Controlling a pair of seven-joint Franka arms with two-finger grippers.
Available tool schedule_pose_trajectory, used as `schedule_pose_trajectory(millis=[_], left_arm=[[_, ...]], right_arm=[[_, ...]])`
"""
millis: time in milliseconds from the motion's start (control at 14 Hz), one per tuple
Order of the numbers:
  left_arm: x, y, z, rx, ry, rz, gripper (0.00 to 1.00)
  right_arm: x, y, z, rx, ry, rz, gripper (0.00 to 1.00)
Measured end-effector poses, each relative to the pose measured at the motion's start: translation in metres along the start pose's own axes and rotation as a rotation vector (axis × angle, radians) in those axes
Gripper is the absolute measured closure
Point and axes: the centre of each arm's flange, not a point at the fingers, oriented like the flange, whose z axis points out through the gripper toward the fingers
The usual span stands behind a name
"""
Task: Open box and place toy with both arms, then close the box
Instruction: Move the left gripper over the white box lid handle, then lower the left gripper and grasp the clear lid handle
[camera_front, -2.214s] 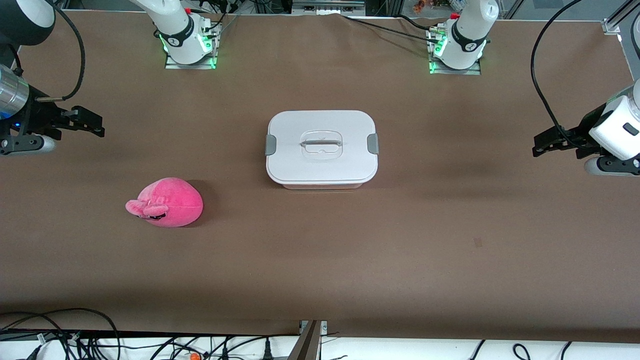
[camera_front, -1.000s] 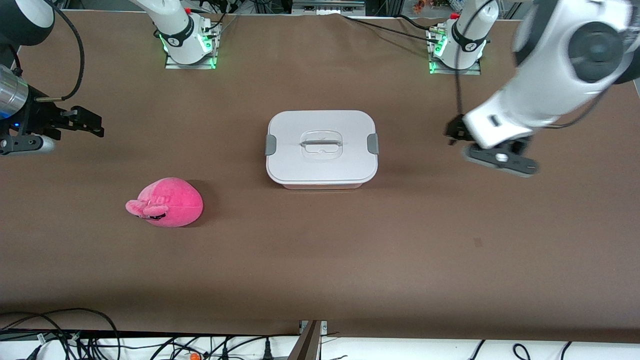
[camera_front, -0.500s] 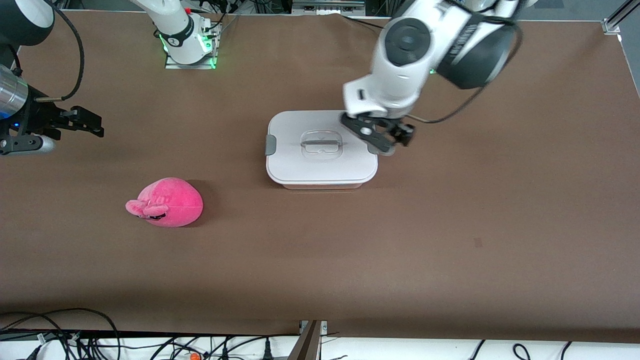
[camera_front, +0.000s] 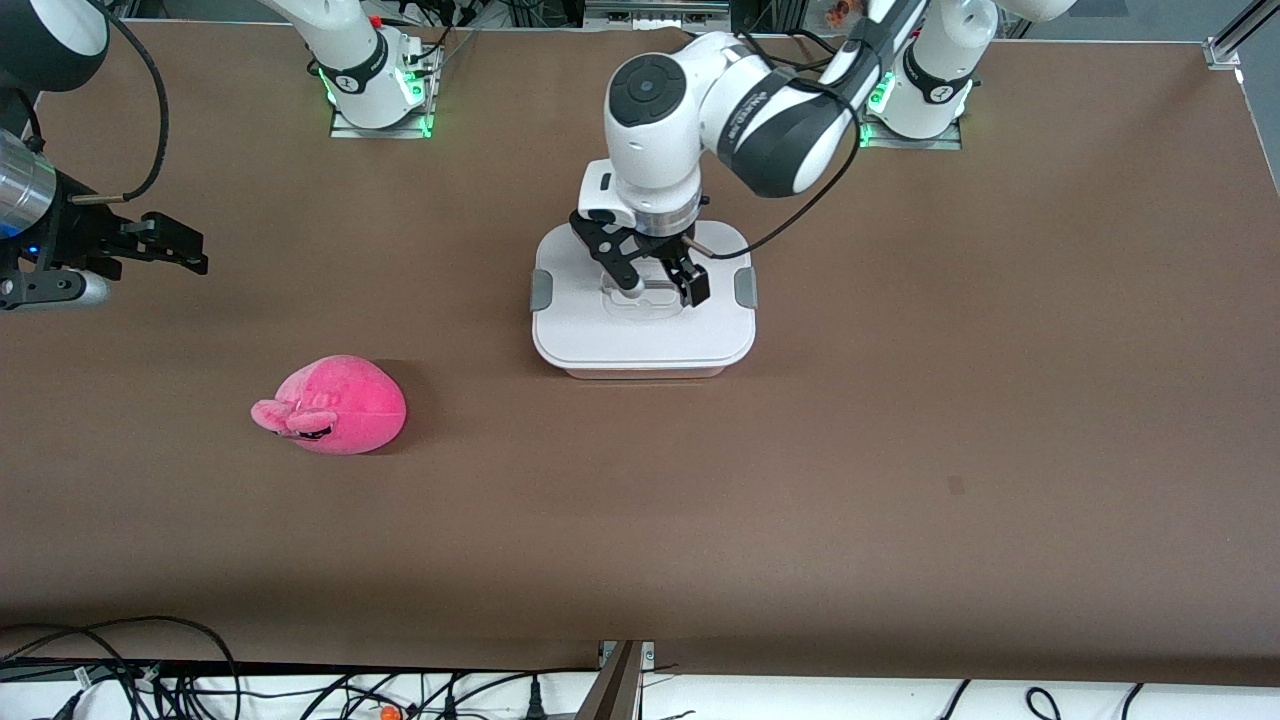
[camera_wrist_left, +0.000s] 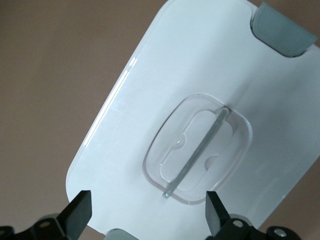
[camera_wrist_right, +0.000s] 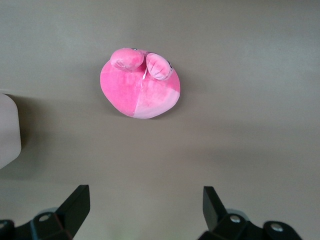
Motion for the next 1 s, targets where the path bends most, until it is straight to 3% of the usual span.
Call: schedule_pose_trajectory(millis=[500, 1000], left_arm=[[0.008, 0.004, 0.024, 0.016, -0.002, 0.304, 0.0], [0.011, 0.011, 0.043, 0.012, -0.002, 0.372, 0.0]], right_arm=[[0.0, 0.0, 0.0, 0.0, 0.0, 0.0, 0.0], [0.0, 0.0, 0.001, 0.0, -0.001, 0.0, 0.0]])
